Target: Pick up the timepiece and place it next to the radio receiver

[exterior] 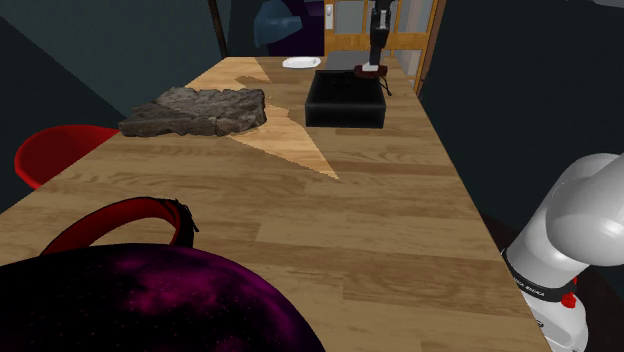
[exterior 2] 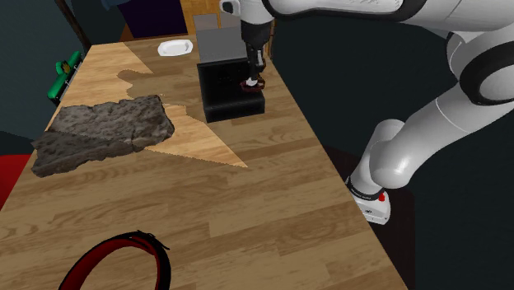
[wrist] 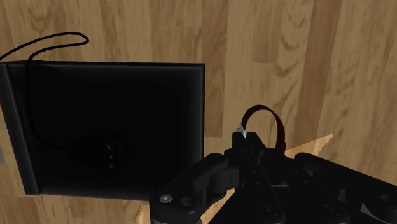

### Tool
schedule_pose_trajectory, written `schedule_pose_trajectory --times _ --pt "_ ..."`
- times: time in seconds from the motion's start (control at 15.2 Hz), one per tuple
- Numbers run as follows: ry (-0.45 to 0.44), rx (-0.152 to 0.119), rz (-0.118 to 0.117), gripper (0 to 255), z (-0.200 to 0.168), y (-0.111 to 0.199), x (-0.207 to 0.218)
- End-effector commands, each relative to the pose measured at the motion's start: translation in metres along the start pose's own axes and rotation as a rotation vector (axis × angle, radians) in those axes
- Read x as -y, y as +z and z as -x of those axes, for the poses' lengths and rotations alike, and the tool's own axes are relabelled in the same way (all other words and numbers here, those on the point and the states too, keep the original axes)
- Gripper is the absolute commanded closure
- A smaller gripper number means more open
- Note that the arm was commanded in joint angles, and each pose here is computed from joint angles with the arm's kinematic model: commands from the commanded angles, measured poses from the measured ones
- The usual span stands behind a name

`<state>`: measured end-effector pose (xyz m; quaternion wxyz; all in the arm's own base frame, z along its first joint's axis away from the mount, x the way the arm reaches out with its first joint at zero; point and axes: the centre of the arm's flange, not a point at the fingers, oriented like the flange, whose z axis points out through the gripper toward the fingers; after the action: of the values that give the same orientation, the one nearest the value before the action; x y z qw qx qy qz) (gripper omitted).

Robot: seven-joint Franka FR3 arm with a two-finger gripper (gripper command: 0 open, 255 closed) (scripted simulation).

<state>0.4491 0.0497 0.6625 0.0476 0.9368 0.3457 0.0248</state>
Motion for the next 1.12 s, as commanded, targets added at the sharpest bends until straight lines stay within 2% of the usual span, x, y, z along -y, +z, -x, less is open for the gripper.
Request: schedule_pose_trajectory --times 0.0,0.4,1.06 --pt "-0.002 0.000 -0.001 255 0.022 0.000 -0.016" --pt "-0.002 0.000 -0.001 255 0.089 0.004 -0.063" --pt "-0.002 0.000 -0.001 255 0.089 0.056 -0.058"
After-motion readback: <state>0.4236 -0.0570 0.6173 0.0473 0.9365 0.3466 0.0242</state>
